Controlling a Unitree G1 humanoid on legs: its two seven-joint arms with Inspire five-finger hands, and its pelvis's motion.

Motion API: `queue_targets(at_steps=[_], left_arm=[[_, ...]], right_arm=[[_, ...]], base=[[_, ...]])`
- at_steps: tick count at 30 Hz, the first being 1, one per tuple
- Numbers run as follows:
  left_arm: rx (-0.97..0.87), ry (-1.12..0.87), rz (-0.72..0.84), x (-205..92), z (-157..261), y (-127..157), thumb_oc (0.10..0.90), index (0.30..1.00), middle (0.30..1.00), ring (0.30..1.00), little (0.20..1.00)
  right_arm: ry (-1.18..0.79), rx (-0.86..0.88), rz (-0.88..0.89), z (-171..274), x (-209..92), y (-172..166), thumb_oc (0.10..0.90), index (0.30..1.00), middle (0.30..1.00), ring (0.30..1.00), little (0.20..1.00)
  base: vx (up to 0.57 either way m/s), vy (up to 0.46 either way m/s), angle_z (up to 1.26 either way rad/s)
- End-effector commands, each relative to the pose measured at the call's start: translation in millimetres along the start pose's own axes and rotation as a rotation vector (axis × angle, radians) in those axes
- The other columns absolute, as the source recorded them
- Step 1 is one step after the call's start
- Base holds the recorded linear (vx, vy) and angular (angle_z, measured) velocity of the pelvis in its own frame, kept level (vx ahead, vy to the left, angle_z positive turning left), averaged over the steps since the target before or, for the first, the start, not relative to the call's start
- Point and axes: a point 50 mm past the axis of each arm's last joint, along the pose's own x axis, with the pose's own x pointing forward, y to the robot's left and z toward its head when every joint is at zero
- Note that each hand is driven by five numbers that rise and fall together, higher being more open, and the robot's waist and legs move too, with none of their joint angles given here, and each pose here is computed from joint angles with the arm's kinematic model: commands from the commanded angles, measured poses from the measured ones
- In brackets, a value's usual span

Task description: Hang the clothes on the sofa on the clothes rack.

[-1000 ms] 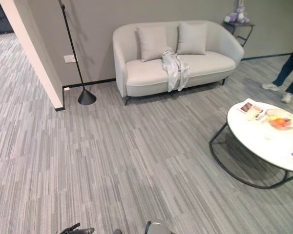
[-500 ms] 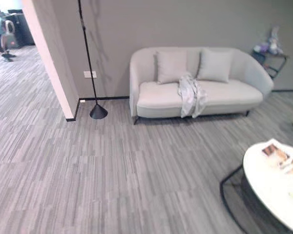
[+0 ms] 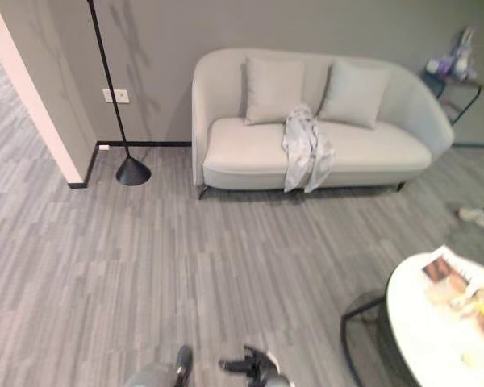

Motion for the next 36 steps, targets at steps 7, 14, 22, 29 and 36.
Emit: queue_targets(at_steps=[7,14,22,29,36], left_arm=[[0.198,-0.23,-0.133,-2.1,61.5,-53.2,0.8,0.9,0.9,0.9,0.9],[0.234,-0.233,-0.074,-0.4,62.5,-38.4,0.8,0.9,0.9,0.9,0.9],[0.229,-0.263,-0.181,-7.0,58.7,-75.7,0.8,0.9,0.9,0.9,0.9],[0.249,-0.179,-0.176,-4.9,35.9,-69.0,0.8,0.9,0.9,0.9,0.9],[0.249,-0.261,-0.141,-5.7,54.6,-66.8,0.8,0.9,0.9,0.9,0.9]], right_arm=[[-0.403,-0.223,0.03,100.4,-9.2,-6.2,0.8,0.9,0.9,0.9,0.9],[-0.359,-0.221,0.053,87.6,-7.5,-4.7,0.8,0.9,0.9,0.9,0.9],[-0.333,-0.334,-0.073,83.4,-7.9,-36.5,0.8,0.9,0.9,0.9,0.9],[-0.408,-0.536,-0.107,96.3,-12.0,-20.5,0.8,0.9,0.9,0.9,0.9],[-0.51,-0.633,-0.214,114.9,-22.7,-28.4,0.8,0.9,0.9,0.9,0.9]], base=[[0.39,-0.185,0.29],[0.45,-0.688,1.24],[0.24,-0.596,0.08],[0.13,-0.04,-0.84],[0.0,-0.018,-0.3]])
